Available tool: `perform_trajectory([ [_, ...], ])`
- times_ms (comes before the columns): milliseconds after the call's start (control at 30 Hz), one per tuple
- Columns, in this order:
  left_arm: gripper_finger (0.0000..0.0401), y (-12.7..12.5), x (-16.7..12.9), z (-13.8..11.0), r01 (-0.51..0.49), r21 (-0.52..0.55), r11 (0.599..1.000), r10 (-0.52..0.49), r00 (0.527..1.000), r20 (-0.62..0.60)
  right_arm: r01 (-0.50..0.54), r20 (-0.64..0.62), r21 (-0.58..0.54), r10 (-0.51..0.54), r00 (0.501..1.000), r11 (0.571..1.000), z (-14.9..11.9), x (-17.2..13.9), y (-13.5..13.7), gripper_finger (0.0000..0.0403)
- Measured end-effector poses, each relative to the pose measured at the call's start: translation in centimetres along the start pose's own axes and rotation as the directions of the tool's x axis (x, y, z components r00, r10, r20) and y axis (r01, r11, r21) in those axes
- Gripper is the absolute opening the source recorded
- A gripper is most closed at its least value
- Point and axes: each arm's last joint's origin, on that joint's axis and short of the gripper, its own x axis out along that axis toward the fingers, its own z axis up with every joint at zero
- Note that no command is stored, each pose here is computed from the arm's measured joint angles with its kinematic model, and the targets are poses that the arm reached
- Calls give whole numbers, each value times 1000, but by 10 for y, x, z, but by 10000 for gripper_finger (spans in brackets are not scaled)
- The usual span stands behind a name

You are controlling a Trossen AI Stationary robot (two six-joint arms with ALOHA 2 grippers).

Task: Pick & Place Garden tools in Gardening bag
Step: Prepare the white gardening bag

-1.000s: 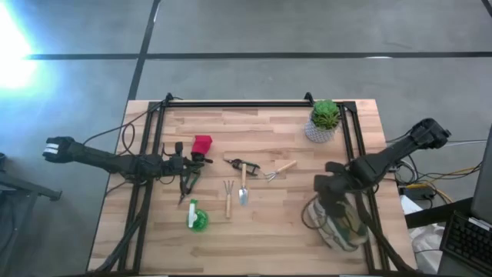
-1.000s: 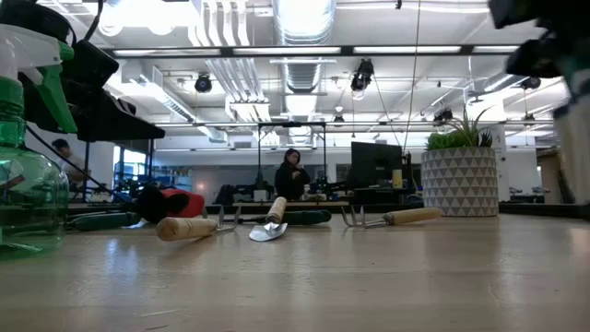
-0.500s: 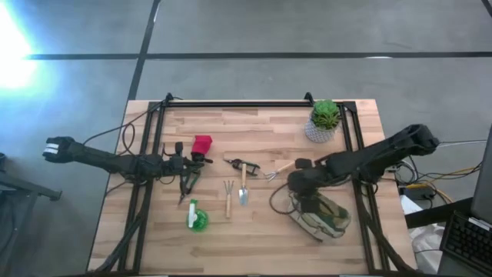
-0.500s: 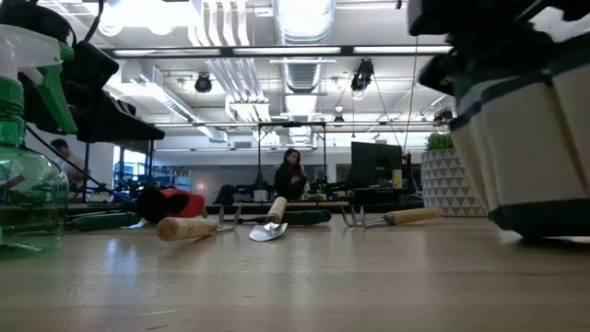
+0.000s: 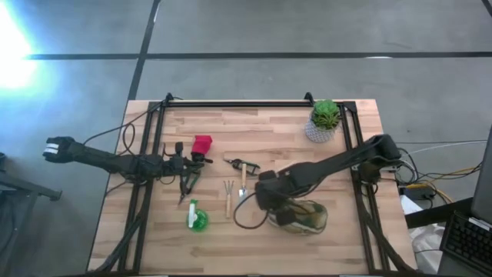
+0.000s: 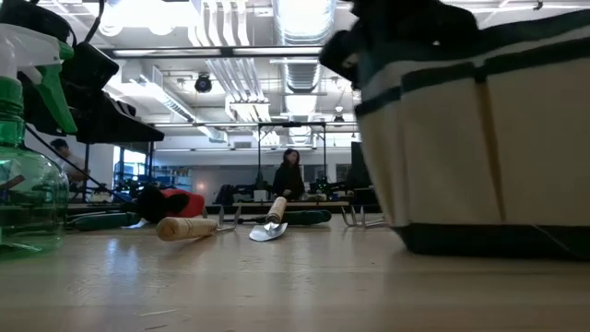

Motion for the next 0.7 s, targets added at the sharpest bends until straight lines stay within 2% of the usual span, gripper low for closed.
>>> perform_trajectory([
  [200, 3, 0, 0, 0, 0, 0, 1000, 0, 1000, 0, -18, 30, -62, 19, 999, 998, 25, 7, -3, 8],
  [700, 3, 0, 0, 0, 0, 2, 1000, 0, 1000, -5, -67, 76, -165, 80, 994, 984, 66, 24, -23, 8],
])
